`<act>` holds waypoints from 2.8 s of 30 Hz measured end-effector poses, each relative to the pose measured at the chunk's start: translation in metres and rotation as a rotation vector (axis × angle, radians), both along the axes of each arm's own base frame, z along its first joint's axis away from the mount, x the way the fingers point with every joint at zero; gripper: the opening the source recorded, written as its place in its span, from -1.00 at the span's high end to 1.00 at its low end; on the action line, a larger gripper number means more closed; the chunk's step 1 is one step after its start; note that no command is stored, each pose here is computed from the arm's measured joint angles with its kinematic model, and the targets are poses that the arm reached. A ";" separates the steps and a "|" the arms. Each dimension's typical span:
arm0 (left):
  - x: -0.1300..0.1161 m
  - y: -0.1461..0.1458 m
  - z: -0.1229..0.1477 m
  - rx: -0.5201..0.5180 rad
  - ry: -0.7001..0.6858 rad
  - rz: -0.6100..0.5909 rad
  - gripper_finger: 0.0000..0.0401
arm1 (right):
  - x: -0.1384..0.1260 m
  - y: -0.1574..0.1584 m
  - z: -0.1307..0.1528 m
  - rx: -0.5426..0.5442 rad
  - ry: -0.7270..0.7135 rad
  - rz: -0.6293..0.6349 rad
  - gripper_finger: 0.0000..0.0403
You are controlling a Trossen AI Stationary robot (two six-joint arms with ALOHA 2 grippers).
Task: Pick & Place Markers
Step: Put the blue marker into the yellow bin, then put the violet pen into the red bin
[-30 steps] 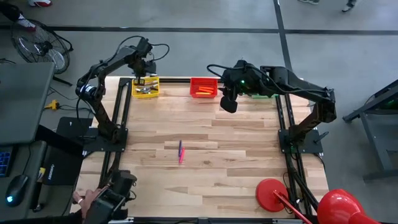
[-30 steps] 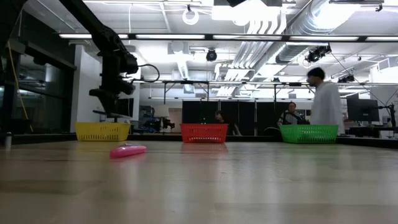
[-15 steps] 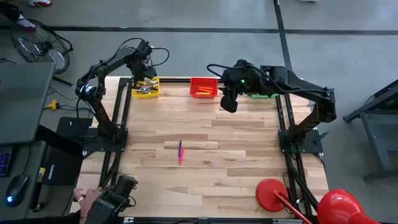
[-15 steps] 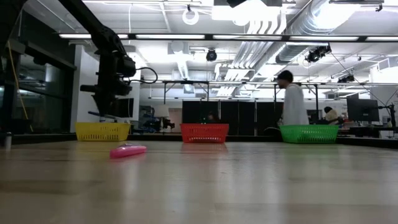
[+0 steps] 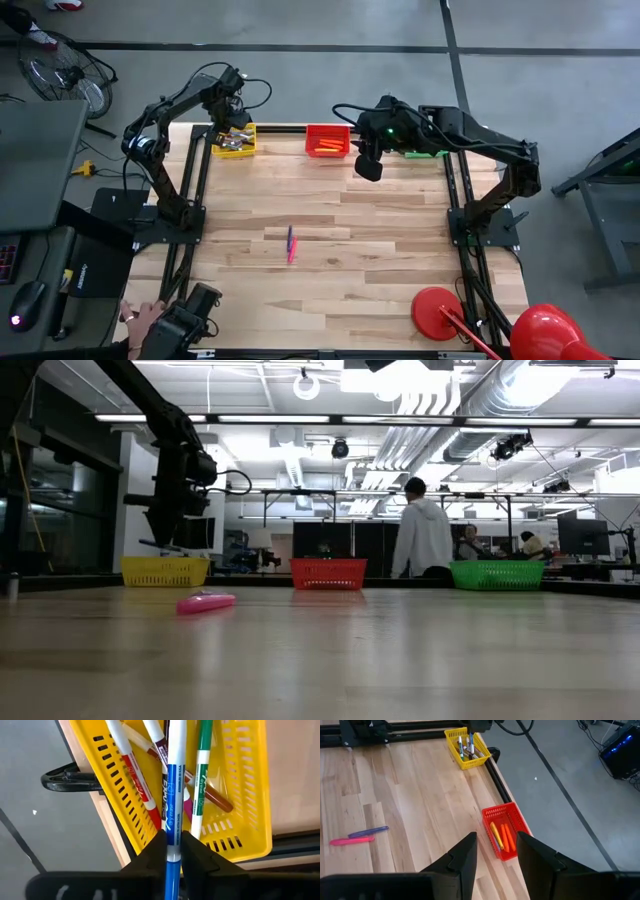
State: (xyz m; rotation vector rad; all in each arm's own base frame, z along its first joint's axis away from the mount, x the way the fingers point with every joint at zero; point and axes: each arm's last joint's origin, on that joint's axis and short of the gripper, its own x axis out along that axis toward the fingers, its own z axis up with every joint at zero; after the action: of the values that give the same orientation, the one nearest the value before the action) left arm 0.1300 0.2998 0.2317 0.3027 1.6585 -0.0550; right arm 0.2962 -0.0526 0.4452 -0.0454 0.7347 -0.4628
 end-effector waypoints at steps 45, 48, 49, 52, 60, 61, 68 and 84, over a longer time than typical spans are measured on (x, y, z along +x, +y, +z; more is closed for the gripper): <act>0.065 -0.012 0.084 0.716 -0.433 0.106 0.69 | 0.001 0.000 0.001 -0.034 0.014 0.034 0.37; 0.083 -0.024 0.092 0.778 -0.513 0.208 0.69 | 0.001 0.000 0.001 -0.030 0.013 0.037 0.37; 0.089 -0.029 0.093 0.787 -0.528 0.239 0.69 | 0.001 0.000 0.001 -0.029 0.013 0.038 0.37; 0.106 -0.045 0.092 0.800 -0.553 0.311 0.69 | 0.001 0.000 0.001 -0.029 0.012 0.039 0.37; 0.140 -0.100 0.081 0.719 -0.525 0.352 0.69 | 0.000 0.001 -0.001 -0.008 0.025 0.080 0.37; 0.142 -0.106 0.080 0.698 -0.526 0.362 0.69 | 0.000 0.002 -0.001 -0.009 0.034 0.086 0.37; 0.152 -0.149 0.067 0.500 -0.548 0.506 0.69 | -0.007 0.003 -0.008 0.008 0.138 0.094 0.37; 0.156 -0.231 0.054 0.144 -0.479 0.838 0.69 | -0.019 0.011 -0.019 0.187 0.289 0.335 0.37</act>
State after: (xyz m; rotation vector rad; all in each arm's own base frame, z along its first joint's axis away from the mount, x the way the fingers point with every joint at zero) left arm 0.2864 0.0689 0.2853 -0.2737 1.2016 0.7149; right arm 0.2774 -0.0415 0.4265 -0.0599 1.0308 -0.0655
